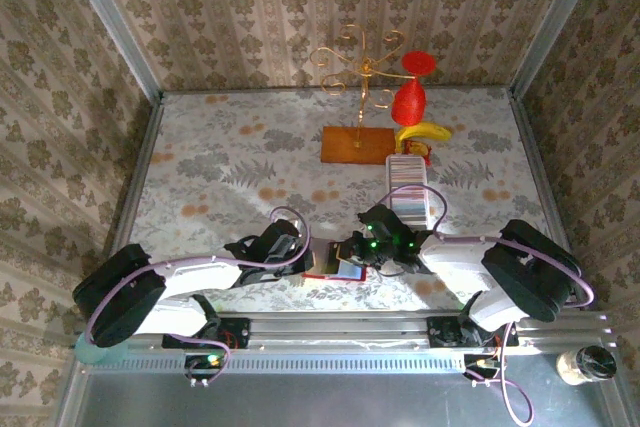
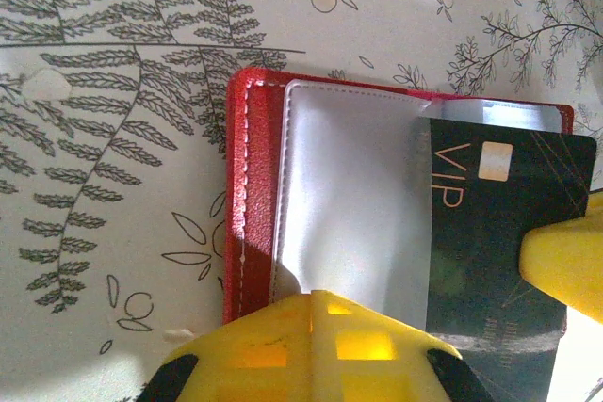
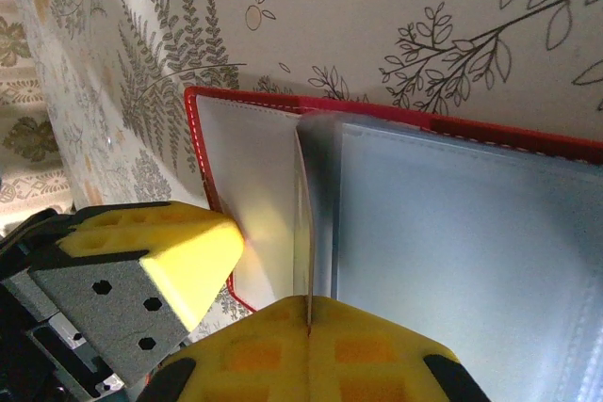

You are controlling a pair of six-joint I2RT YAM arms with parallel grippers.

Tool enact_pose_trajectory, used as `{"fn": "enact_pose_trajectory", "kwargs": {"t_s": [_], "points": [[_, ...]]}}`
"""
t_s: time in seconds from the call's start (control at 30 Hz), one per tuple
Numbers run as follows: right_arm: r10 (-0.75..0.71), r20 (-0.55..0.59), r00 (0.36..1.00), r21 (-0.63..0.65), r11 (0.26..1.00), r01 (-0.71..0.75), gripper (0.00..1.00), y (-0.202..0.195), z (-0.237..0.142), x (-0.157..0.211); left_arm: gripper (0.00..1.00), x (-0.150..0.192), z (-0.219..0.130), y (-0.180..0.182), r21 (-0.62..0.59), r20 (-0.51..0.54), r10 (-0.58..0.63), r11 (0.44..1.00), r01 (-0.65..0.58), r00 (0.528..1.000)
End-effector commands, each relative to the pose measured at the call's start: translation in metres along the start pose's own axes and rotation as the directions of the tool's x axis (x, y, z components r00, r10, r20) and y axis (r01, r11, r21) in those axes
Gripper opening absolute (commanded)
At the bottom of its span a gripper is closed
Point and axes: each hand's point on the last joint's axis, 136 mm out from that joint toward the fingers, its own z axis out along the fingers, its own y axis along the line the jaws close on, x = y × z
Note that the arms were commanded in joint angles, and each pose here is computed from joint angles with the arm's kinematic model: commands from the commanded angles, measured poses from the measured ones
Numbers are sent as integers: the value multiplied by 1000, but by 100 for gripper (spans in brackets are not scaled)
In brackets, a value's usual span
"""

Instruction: Put the credit cards into the card holder

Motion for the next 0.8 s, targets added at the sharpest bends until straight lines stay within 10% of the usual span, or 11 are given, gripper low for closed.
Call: {"fn": "enact_pose_trajectory", "kwargs": {"t_s": [0.0, 0.3, 0.77], "points": [[-1, -28, 1000, -31, 1000, 0, 0, 10, 4, 2, 0, 7, 3, 6, -14, -12, -1, 1000, 0, 1000], [-30, -22, 999, 12, 999, 30, 0, 4, 4, 1, 1, 6, 0, 6, -15, -5, -3, 1000, 2, 1000], [-40, -56, 998, 93, 995, 45, 3, -13, 11, 5, 33, -5, -18, -3, 8, 56, 16, 1000, -17, 998]]}}
